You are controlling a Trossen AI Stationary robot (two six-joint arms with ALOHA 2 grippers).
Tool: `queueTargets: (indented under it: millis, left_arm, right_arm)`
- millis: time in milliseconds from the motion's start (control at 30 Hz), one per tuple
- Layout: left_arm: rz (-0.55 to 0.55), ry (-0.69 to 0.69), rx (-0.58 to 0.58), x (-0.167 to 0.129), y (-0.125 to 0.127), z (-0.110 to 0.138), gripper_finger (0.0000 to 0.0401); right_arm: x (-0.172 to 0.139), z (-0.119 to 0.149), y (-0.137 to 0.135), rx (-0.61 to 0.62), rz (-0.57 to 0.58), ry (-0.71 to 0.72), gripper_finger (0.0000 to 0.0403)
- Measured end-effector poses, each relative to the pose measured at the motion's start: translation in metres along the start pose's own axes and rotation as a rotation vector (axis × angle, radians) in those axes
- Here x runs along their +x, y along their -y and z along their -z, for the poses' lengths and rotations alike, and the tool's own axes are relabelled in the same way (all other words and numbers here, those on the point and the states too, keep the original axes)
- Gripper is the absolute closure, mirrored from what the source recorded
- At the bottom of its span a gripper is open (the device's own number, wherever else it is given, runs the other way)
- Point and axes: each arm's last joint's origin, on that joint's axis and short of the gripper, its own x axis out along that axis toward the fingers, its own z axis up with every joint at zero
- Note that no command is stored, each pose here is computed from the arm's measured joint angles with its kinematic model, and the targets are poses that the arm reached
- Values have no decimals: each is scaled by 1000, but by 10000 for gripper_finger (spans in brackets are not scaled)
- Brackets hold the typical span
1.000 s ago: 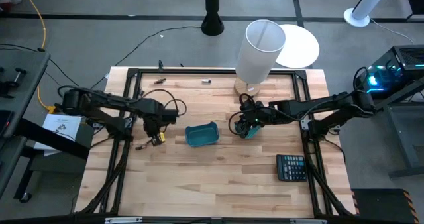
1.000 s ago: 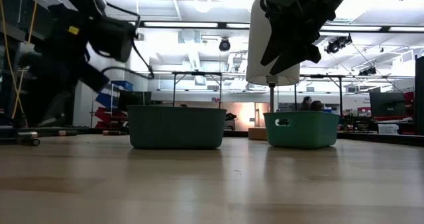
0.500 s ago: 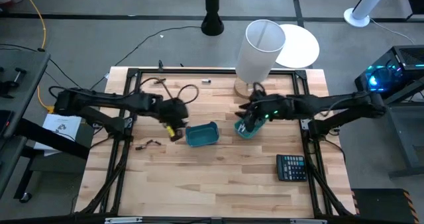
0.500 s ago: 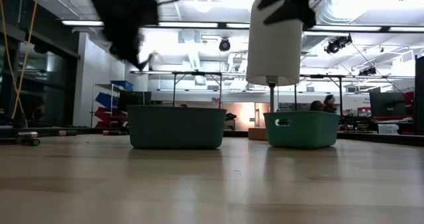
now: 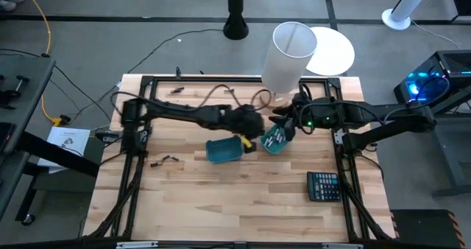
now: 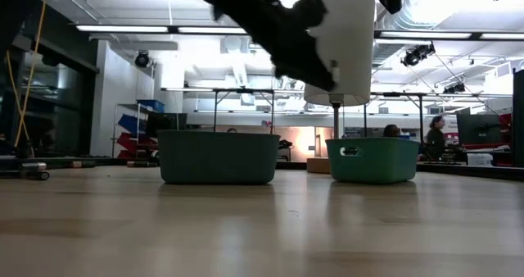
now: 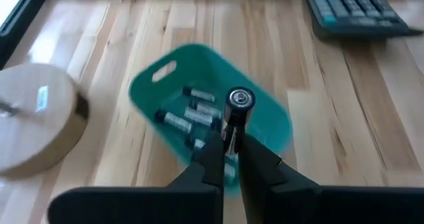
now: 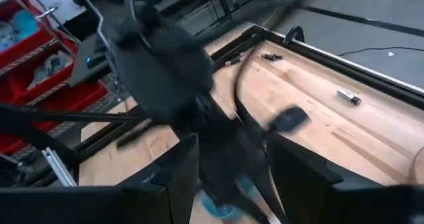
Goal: Sort batteries
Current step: Put the silver battery into the green bin
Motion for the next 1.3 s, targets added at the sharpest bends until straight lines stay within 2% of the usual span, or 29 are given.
queueTargets:
  millis: [167,333,400,500,567,800,900,1067,1300]
  left_arm:
    - [-2,6,-67,25,-2,-14,333]
    - [-10,-23,-81,24,-9,-20,262]
    - [-26,-83,-81,18,-18,-19,237]
    - [-170,-210,-71,4,-44,-10,208]
    - [-250,-273,-106,-3,-72,-3,194]
    - [-277,-353,-344,-30,-182,33,179]
    - [-290,-388,-410,-45,-216,50,180]
    - [-247,-444,-402,-55,-246,73,180]
    - [-147,-522,-419,-34,-260,106,180]
  right_arm:
    - [1,0,0,-6,10,3,231]
    - [0,-1,0,-25,9,12,231]
    - [1,-1,0,-35,13,12,231]
    - [1,-1,0,-43,5,10,231]
    - [0,-1,0,-42,4,12,231]
    - [0,-1,-1,-26,-7,5,231]
    - [0,-2,-1,-16,-15,17,231]
    - [0,-5,-3,18,-26,46,231]
    - [2,-8,0,122,86,143,231]
